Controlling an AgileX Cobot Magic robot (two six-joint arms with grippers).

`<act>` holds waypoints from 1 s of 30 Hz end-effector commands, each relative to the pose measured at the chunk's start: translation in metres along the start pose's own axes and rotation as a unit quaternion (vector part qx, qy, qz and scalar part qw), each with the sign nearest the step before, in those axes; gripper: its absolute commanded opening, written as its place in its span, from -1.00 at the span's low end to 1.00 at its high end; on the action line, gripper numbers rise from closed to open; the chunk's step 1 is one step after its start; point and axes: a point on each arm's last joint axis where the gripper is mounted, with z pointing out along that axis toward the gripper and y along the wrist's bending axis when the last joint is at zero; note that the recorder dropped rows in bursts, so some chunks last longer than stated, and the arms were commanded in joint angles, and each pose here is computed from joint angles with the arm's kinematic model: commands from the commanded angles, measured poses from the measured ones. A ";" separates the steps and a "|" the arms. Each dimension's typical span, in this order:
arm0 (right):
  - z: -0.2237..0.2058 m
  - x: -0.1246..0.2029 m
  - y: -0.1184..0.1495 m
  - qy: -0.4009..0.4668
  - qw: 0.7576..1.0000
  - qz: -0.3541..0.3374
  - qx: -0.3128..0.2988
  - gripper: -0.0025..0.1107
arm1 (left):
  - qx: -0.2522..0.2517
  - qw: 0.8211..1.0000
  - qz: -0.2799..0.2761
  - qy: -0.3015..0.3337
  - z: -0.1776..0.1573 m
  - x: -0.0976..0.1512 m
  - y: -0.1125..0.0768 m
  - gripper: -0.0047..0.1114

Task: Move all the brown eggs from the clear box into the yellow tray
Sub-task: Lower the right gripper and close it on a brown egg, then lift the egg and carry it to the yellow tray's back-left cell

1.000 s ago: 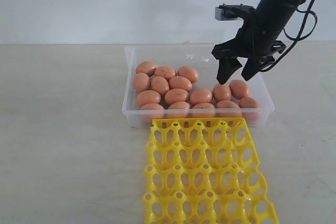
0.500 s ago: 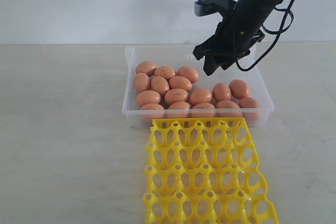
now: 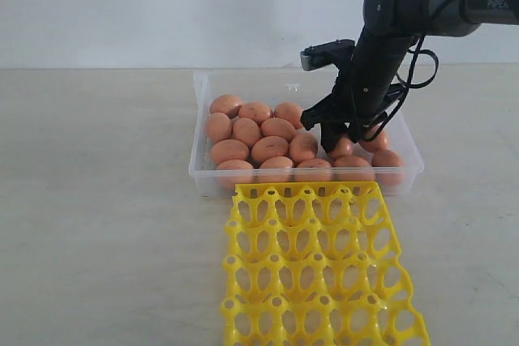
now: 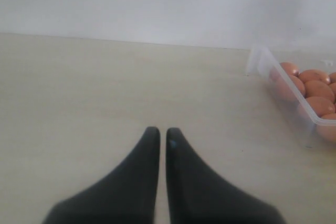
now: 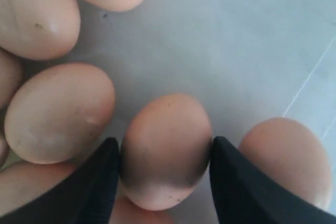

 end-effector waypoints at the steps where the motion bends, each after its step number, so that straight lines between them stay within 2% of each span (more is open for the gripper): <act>1: 0.021 0.003 -0.002 0.019 1.000 0.001 0.002 -0.19 | 0.001 1.000 0.004 -0.005 0.000 0.000 0.000 -0.85; 12: 0.031 0.001 -0.004 0.002 1.000 0.002 0.007 -0.21 | 0.001 1.000 0.004 -0.005 0.000 0.000 0.000 -0.85; 14: 0.031 0.001 -0.004 0.006 1.000 0.002 0.006 -0.34 | 0.001 1.000 0.004 -0.005 0.000 0.000 0.000 -0.85; 19: 0.031 0.002 -0.004 0.011 1.000 0.001 0.006 -0.92 | 0.001 1.000 0.004 -0.005 0.000 0.000 0.000 -0.85; 20: 0.031 0.002 -0.004 0.011 1.000 0.001 0.007 -0.96 | 0.001 1.000 0.004 -0.005 0.000 0.000 0.000 -0.85; 25: 0.021 -0.003 -0.006 -0.014 1.000 -0.008 0.025 -0.96 | 0.001 1.000 0.004 -0.005 0.000 0.000 0.000 -0.85; 30: -0.027 -0.022 -0.004 -0.132 0.990 0.028 0.041 -0.96 | 0.001 1.000 0.004 -0.005 0.000 0.000 0.000 -0.85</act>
